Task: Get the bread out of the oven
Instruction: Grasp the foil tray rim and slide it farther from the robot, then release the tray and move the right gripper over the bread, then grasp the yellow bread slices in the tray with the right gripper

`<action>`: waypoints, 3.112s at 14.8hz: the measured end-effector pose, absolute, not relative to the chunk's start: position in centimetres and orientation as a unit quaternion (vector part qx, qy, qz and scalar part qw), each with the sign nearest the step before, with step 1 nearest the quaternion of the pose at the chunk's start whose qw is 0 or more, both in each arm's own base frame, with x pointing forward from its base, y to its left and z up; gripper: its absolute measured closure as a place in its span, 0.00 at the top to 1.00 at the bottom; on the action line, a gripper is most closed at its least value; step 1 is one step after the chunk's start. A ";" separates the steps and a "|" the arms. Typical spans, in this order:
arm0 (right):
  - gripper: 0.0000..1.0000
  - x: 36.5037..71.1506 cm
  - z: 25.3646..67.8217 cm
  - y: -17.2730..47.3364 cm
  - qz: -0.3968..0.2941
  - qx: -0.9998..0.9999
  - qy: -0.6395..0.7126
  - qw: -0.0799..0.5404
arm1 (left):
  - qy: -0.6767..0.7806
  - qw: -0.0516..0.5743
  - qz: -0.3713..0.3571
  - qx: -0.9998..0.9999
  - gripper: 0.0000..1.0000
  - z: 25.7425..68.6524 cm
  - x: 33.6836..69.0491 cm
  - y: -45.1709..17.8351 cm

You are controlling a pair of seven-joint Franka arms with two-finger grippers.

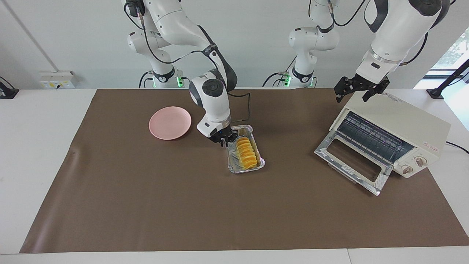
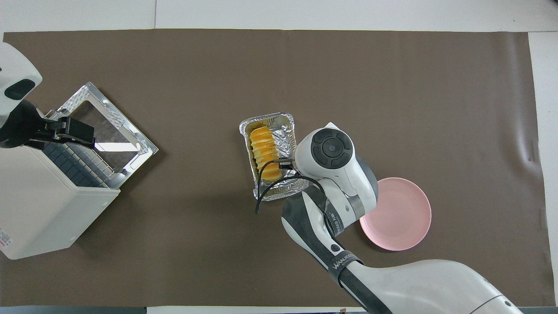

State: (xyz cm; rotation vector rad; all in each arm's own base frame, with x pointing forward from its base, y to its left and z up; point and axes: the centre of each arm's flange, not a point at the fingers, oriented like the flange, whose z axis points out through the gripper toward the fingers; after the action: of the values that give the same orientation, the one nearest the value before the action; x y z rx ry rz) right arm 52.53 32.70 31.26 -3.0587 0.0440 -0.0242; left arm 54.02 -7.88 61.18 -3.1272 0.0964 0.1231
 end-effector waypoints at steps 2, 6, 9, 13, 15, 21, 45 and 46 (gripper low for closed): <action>0.02 52.9 31.5 32.4 -0.013 -0.999 0.015 0.040 | 0.031 0.005 0.039 -0.999 1.00 61.2 54.0 -7.9; 0.02 55.9 33.2 27.6 -0.024 -0.999 0.009 0.038 | 0.031 0.005 0.039 -0.999 1.00 61.2 54.0 -7.9; 0.02 58.8 36.6 19.3 -0.025 -0.999 -0.004 0.044 | 0.031 0.005 0.039 -0.999 1.00 61.2 54.0 -7.9; 0.02 60.2 38.7 7.7 -0.016 -0.995 -0.032 0.093 | 0.031 0.005 0.039 -0.999 1.00 61.2 54.0 -7.9; 0.02 59.9 37.4 3.2 -0.009 -0.995 -0.039 0.096 | 0.031 0.005 0.039 -0.999 1.00 61.2 54.0 -7.9; 0.02 56.8 31.6 -4.3 0.010 -0.995 -0.026 0.092 | 0.031 0.005 0.039 -0.999 1.00 61.2 54.0 -7.9; 1.00 60.8 34.0 4.4 -0.037 -0.997 -0.018 0.066 | 0.031 0.005 0.039 -0.999 1.00 61.2 54.0 -7.9; 1.00 60.8 34.0 3.9 -0.037 -0.997 -0.014 0.066 | 0.031 0.005 0.039 -0.999 1.00 61.2 54.0 -7.9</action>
State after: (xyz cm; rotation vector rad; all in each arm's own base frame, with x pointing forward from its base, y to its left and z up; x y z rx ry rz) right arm 60.83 3.95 33.97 -3.0068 -0.0436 -0.1113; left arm 54.02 -7.87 61.18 -3.1272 0.0964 0.1231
